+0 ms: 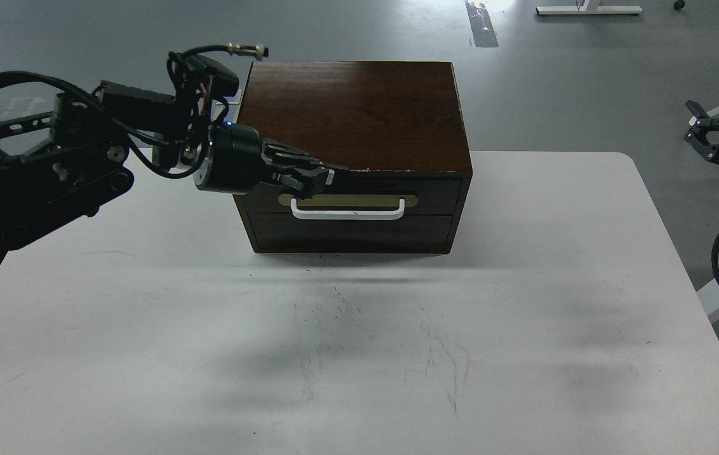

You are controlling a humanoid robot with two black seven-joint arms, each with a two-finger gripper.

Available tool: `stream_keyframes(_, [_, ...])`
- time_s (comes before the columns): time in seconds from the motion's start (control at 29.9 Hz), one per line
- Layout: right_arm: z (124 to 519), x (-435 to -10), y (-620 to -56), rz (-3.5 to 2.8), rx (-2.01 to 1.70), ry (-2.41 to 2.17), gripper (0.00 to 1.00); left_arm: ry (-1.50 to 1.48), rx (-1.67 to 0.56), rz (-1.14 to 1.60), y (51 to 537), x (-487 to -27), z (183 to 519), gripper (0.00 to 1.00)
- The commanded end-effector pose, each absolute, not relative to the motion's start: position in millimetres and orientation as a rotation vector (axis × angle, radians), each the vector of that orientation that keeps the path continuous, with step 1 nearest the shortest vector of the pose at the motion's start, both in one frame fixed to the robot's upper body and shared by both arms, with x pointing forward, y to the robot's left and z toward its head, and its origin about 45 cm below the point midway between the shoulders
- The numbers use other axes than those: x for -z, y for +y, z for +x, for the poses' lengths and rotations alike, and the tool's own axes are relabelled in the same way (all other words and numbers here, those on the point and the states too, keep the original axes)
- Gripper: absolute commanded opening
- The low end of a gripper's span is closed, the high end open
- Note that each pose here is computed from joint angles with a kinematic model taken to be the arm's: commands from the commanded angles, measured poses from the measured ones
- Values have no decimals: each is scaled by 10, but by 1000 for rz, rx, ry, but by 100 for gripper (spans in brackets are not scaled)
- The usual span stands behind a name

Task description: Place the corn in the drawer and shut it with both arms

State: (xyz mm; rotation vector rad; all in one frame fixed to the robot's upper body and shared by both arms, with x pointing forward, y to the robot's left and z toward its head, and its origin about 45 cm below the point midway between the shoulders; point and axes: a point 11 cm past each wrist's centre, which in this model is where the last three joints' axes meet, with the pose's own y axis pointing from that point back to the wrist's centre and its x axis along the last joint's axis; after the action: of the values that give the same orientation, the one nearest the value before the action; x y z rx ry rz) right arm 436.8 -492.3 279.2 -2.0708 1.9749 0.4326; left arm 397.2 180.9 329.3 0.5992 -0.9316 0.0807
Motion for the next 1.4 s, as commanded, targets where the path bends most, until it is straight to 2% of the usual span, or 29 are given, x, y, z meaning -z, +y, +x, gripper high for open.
stream_keyframes(0.0, [4379, -2849, -4939, -2050, -416, 1964, 100, -810, -277, 498, 2137, -3653, 4152, 0])
stream_keyframes(0.13, [4419, -2893, -4896, -2041, -410, 1941, 100, -647, -502, 378, 2514, -3816, 4415, 0])
stream_keyframes(0.23, [4456, -2921, -4836, -2036, -412, 1913, 100, -473, -754, 219, 3014, -3933, 4649, 0])
stream_keyframes(0.37, [4476, -2959, -4832, -2011, -406, 1897, 100, -264, -1044, 57, 3723, -3707, 4770, 1])
stream_keyframes(0.4, [4477, -2971, -4840, -2005, -404, 1895, 100, -209, -1120, -15, 3882, -3666, 4791, 11])
stream_keyframes(0.53, [4484, -3021, -4877, -1983, -392, 1894, 100, -86, -1257, -148, 4145, -3454, 4796, 32])
stream_keyframes(0.57, [4488, -3022, -4895, -1968, -390, 1897, 100, -51, -1292, -182, 4210, -3369, 4784, 45])
stream_keyframes(0.6, [4493, -3021, -4893, -1961, -390, 1895, 100, -31, -1308, -199, 4236, -3316, 4776, 54])
stream_keyframes(0.63, [4519, -3017, -4853, -1951, -396, 1879, 100, 9, -1334, -238, 4254, -3213, 4768, 70])
stream_keyframes(0.77, [4574, -3006, -4748, -1932, -413, 1840, 100, 93, -1417, -334, 4295, -2930, 4768, 81])
stream_keyframes(0.9, [4588, -2903, -4721, -1920, -441, 1852, 100, 165, -1464, -428, 4202, -2694, 4780, 84])
stream_keyframes(1.14, [4656, -2455, -4490, -1812, -568, 1860, 98, 299, -1536, -556, 4202, -2249, 4606, 85])
stream_keyframes(1.37, [4665, -2308, -4339, -1762, -668, 1807, 100, 354, -1593, -624, 4306, -2081, 4496, 89])
